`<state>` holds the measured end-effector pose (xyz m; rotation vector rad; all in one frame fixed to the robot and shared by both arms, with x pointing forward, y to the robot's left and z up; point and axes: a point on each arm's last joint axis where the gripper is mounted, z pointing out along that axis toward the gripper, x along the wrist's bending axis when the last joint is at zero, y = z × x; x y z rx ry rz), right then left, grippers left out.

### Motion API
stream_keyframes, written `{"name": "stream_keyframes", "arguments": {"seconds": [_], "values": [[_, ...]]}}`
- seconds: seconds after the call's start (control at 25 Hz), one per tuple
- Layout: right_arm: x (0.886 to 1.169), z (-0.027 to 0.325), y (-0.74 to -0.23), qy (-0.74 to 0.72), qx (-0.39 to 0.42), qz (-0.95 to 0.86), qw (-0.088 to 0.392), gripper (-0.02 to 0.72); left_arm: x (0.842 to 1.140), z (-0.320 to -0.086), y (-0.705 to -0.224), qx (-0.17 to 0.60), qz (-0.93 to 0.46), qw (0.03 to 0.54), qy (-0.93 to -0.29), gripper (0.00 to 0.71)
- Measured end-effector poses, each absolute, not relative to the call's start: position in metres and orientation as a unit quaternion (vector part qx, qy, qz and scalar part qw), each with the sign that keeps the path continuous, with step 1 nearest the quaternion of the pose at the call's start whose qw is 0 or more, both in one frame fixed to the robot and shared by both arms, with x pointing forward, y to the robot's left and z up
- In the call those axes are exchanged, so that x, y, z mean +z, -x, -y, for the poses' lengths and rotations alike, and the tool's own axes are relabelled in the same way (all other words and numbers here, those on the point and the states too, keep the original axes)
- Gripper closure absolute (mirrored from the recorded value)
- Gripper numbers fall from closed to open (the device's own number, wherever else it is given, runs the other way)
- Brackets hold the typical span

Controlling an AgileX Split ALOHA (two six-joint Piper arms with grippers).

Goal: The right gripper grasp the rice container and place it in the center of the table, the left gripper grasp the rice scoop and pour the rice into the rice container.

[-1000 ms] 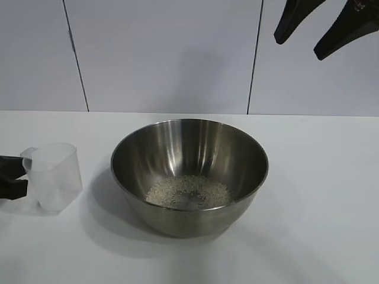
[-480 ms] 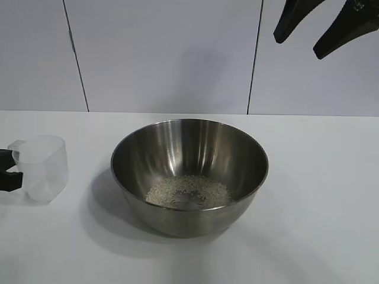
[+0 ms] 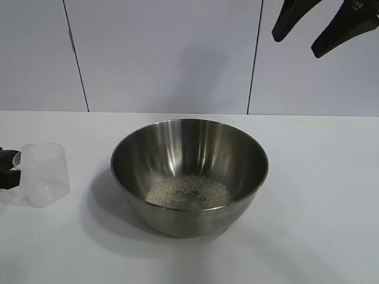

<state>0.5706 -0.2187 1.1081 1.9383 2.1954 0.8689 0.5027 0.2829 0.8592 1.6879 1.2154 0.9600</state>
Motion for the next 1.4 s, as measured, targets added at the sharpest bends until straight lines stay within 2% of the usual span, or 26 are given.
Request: {"name": "stream_keyframes", "arguments": {"seconds": [0.12,0.28,0.52,0.76,0.84,1.0,1.16,1.28,1.4], "values": [[1.108,0.219,-0.571,-0.634,0.284,-0.718,0.043,0.261,0.857,-0.289,-0.498,0.389,-0.510,0.396,-0.657,0.319],[1.108,0.219,-0.571,-0.634,0.284,-0.718,0.043,0.261,0.854,-0.296,-0.490,0.394,-0.547,0.374,-0.637,0.306],[1.108,0.219,-0.571,-0.634,0.285,-0.718,0.044,0.261,0.866,-0.299,-0.489,0.387,-0.594,0.406,-0.577,0.305],[1.108,0.219,-0.571,-0.633,0.287,-0.718,0.045,0.261,0.920,-0.297,-0.492,0.411,-0.571,0.486,-0.519,0.305],[1.108,0.219,-0.571,-0.633,0.287,-0.718,0.046,0.261,0.936,-0.290,-0.497,0.384,-0.561,0.503,-0.533,0.305],[1.108,0.219,-0.571,-0.633,0.287,-0.718,0.046,0.261,0.968,-0.278,-0.507,0.308,-0.564,0.502,-0.578,0.305],[1.108,0.219,-0.571,-0.632,0.287,-0.718,0.046,0.261,1.015,-0.270,-0.521,0.273,-0.554,0.507,-0.602,0.305],[1.108,0.219,-0.571,-0.631,0.287,-0.719,0.046,0.261,1.048,-0.254,-0.531,0.241,-0.529,0.526,-0.620,0.308],[1.108,0.219,-0.571,-0.632,0.287,-0.719,0.046,0.261,1.073,-0.231,-0.536,0.178,-0.509,0.536,-0.649,0.328]]}}
